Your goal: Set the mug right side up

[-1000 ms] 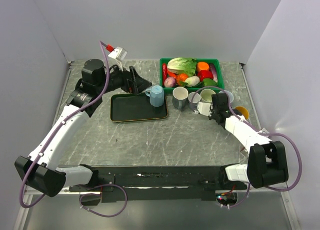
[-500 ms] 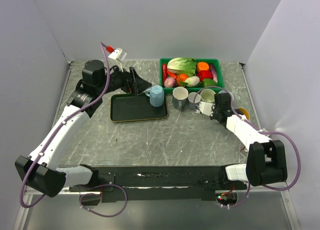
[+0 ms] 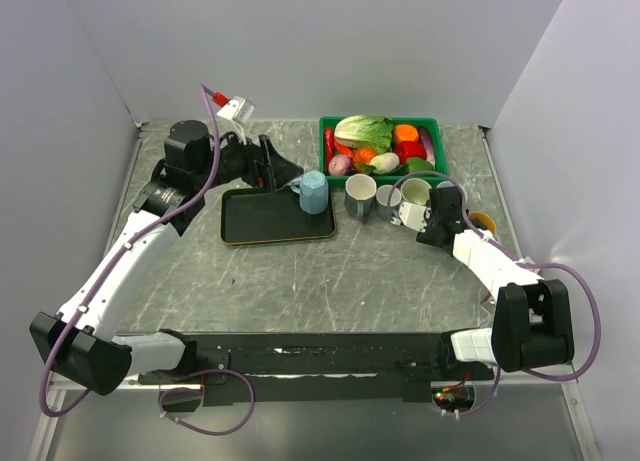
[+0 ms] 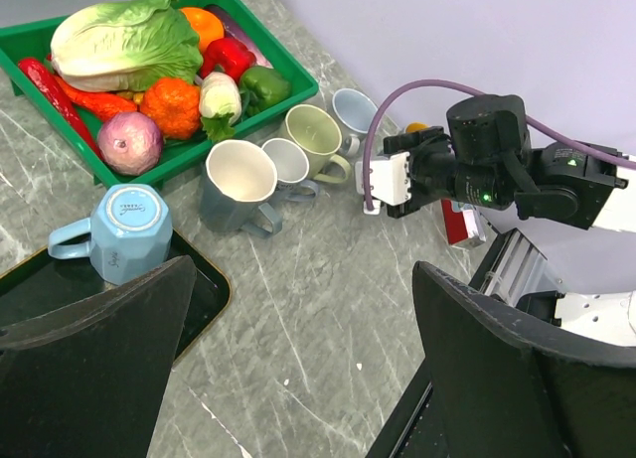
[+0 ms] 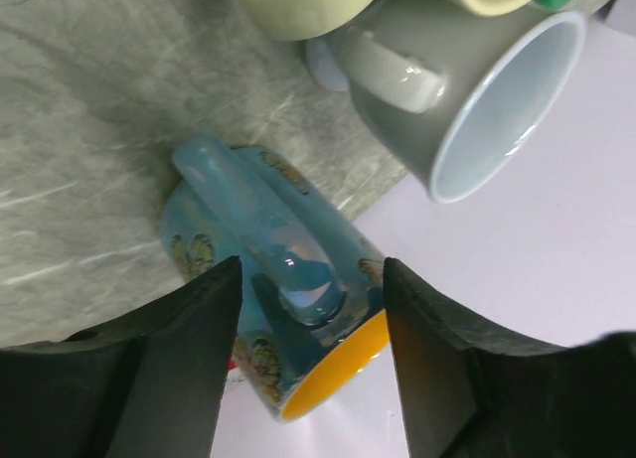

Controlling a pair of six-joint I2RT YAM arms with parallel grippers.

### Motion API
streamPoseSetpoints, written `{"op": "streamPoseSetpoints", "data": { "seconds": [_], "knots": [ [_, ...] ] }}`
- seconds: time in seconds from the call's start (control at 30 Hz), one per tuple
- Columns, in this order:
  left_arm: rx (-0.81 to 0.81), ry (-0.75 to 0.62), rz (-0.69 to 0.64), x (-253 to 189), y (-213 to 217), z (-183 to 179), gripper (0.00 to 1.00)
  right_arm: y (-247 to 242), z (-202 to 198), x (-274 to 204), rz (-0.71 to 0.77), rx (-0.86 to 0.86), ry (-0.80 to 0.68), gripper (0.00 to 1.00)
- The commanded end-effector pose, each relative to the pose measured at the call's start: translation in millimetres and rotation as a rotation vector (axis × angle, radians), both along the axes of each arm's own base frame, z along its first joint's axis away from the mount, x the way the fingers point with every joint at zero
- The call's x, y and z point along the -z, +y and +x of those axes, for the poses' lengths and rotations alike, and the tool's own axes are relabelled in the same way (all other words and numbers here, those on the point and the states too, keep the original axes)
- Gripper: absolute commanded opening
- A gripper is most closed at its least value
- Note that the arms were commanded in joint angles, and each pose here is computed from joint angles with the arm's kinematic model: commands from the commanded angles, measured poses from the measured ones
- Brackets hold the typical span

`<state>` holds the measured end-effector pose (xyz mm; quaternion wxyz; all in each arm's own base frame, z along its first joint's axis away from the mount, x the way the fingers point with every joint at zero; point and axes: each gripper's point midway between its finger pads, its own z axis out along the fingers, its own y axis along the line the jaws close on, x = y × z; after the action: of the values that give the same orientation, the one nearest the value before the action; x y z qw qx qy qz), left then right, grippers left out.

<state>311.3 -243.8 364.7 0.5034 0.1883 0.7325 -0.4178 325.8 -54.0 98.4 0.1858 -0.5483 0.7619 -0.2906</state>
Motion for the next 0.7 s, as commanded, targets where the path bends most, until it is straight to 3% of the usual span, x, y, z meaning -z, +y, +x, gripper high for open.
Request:
{"op": "streamPoseSetpoints", "data": {
  "seconds": [0.0, 0.13, 0.17, 0.27, 0.4, 0.5, 0.6, 0.67],
  "knots": [
    [0.008, -0.06, -0.017, -15.1, 2.0, -3.1, 0.96, -1.9, -3.8, -15.0, 0.038, 0.056, -0.037, 0.69],
    [-0.004, -0.046, -0.01, -11.5, 4.2, -3.7, 0.96, -12.2, -9.5, -22.7, 0.055, 0.129, -0.047, 0.79],
    [-0.005, -0.039, -0.003, -6.9, 4.5, -3.7, 0.96, -11.1, -9.9, -28.1, 0.093, 0.164, -0.074, 0.88],
    [-0.021, -0.016, 0.02, 3.3, 6.9, -1.6, 0.96, -3.6, -13.7, -38.2, 0.188, 0.215, -0.087, 1.0],
    [-0.054, -0.002, 0.04, 13.6, 12.8, -1.5, 0.96, -2.4, -15.8, -46.7, 0.255, 0.294, -0.16, 1.0],
    [-0.08, 0.015, 0.059, 22.9, 16.4, 1.1, 0.96, -1.0, -4.0, -73.2, 0.354, 0.368, -0.325, 1.0],
    [-0.108, 0.02, 0.069, 24.9, 19.9, 4.6, 0.96, -5.6, 5.1, -98.5, 0.446, 0.516, -0.461, 1.0],
    [-0.116, 0.028, 0.072, 26.2, 20.7, 5.4, 0.96, -12.1, 0.4, -100.6, 0.504, 0.708, -0.501, 1.0]
  ]
}}
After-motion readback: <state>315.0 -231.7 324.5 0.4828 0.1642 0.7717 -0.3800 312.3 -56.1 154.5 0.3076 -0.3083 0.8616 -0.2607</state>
